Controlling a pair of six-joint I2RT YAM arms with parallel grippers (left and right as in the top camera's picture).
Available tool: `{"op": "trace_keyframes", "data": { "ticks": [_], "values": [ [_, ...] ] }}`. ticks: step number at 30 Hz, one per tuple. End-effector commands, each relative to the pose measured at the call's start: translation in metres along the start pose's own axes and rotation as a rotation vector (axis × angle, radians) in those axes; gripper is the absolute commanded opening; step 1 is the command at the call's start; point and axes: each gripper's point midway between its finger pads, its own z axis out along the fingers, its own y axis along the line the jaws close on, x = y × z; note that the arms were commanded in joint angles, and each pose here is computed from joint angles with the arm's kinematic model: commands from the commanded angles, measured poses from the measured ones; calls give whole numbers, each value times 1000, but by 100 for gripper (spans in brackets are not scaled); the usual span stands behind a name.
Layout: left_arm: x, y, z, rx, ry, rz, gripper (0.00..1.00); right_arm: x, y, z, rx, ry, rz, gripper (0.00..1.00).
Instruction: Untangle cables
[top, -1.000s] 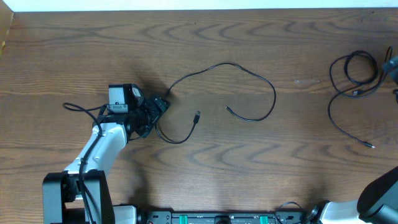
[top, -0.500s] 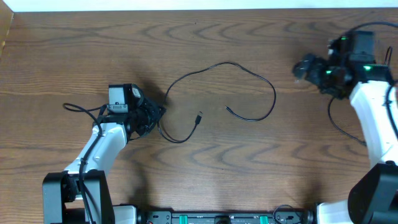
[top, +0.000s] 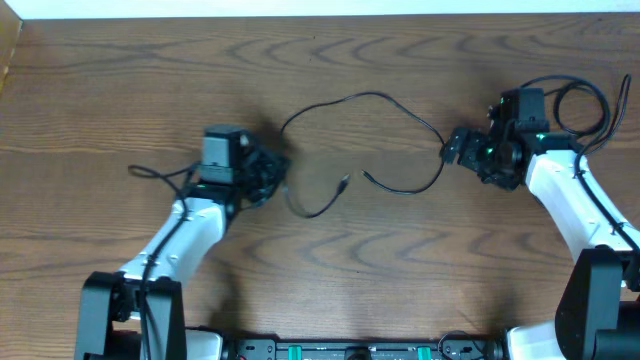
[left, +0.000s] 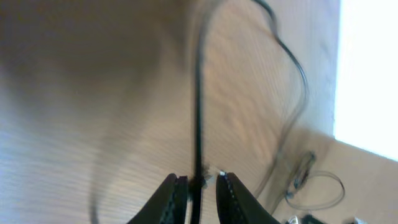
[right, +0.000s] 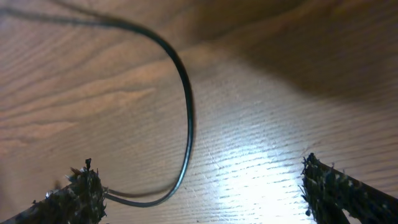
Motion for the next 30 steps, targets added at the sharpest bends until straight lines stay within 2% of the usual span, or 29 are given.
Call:
{"op": "trace_keyframes", "data": {
  "ticks": [1, 5, 6, 9, 11, 14, 22, 24, 27, 30],
  "values": [
    [20, -30, 9, 61, -17, 74, 27, 10, -5, 9, 15, 17, 47, 99],
    [29, -34, 16, 29, -105, 141, 39, 14, -8, 14, 17, 21, 66, 99],
    [32, -33, 18, 17, -119, 155, 44, 15, -9, 16, 15, 17, 66, 99],
    [40, -34, 20, 12, -111, 175, 56, 15, -10, 19, 9, 6, 94, 97],
    [42, -29, 20, -6, -103, 173, 73, 17, -11, 23, 6, 1, 135, 92],
    [36, -20, 19, -45, -132, 164, 97, 20, -12, 27, 0, -6, 150, 91],
    [6, -12, 11, -83, -204, 239, 100, 33, -1, 36, -17, 2, 103, 89],
    [-2, -13, 5, -74, -218, 234, 100, 35, 0, 37, -8, -1, 112, 83],
    [-6, -24, -6, -18, -206, 220, 100, 36, -10, 37, 63, -22, 223, 69],
    [-10, -40, -24, 45, -214, 278, 100, 33, -10, 37, 75, -44, 263, 64]
  ]
}}
